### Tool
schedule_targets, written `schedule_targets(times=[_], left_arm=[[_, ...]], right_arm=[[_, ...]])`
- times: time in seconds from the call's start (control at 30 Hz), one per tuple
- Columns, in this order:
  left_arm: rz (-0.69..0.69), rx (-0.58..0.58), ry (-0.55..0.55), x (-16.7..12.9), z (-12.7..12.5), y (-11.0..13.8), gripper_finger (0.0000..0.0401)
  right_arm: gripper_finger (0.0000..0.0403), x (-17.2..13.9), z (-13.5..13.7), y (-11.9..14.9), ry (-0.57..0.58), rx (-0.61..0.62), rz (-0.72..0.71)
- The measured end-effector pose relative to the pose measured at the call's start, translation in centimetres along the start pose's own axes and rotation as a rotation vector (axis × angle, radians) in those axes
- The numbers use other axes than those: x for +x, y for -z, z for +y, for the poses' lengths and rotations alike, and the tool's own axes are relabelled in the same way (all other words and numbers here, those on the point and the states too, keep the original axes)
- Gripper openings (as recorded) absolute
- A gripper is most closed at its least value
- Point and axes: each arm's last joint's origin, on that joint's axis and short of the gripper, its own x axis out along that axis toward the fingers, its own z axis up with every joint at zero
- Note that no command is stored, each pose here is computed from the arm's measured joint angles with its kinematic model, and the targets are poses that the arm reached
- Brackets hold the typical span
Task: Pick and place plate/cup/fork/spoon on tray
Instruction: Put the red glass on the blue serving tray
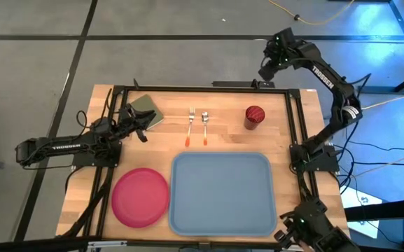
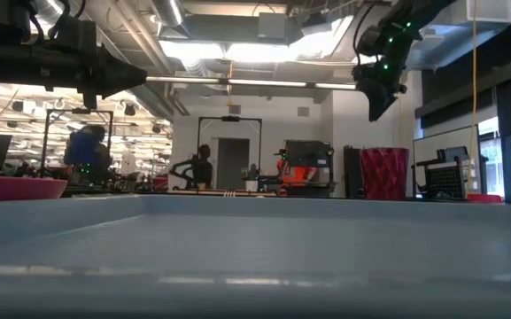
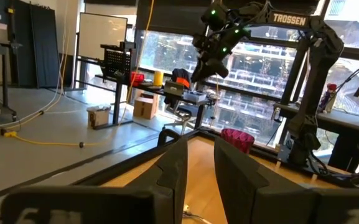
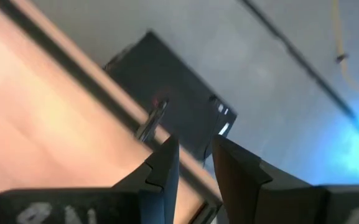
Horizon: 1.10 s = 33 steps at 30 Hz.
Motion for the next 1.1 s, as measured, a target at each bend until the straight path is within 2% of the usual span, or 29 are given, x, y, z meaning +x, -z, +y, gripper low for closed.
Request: schedule_targets(times=[0.17, 0.3, 0.37, 0.53, 0.6, 0.73, 0.83, 0.97, 1.1], left_arm=[[0.0, 0.0, 0.0, 0.0, 0.0, 0.0, 0.0073], [0.002, 0.0, -0.001, 0.0, 0.0, 0.0, 0.0073], [0.006, 0.001, -0.001, 0.0, 0.0, 0.1, 0.0073], [0.006, 0.002, -0.001, 0.0, 0.0, 0.1, 0.0073], [0.007, 0.002, -0.002, 0.0, 0.0, 0.1, 0.0073], [0.01, 0.003, -0.002, 0.0, 0.0, 0.1, 0.0073], [0.01, 0.003, -0.002, 0.0, 0.0, 0.1, 0.0073], [0.011, 0.003, -0.002, 0.0, 0.0, 0.1, 0.0073], [0.015, 0.004, -0.003, 0.0, 0.0, 0.2, 0.0073]], right_arm=[[0.0102, 2.3, 0.4, 0.4, -0.039, -0.003, 0.118], [0.0102, 3.9, 0.6, 0.3, -0.05, 0.051, 0.161], [0.0102, 4.4, 0.7, 0.3, -0.05, 0.11, 0.177], [0.0102, 4.4, 0.9, 0.9, -0.076, 0.144, 0.248], [0.0102, 4.0, 1.3, 1.5, -0.157, 0.139, 0.299], [0.0101, 2.4, 2.5, 2.6, -0.4, 0.165, 0.383], [0.0101, 1.4, 3.7, 2.8, -0.482, 0.156, 0.394], [0.0101, 1.3, 5.6, 3.6, -0.466, 0.14, 0.437], [0.0101, 1.6, 7.7, 5.3, -0.374, 0.11, 0.523]])
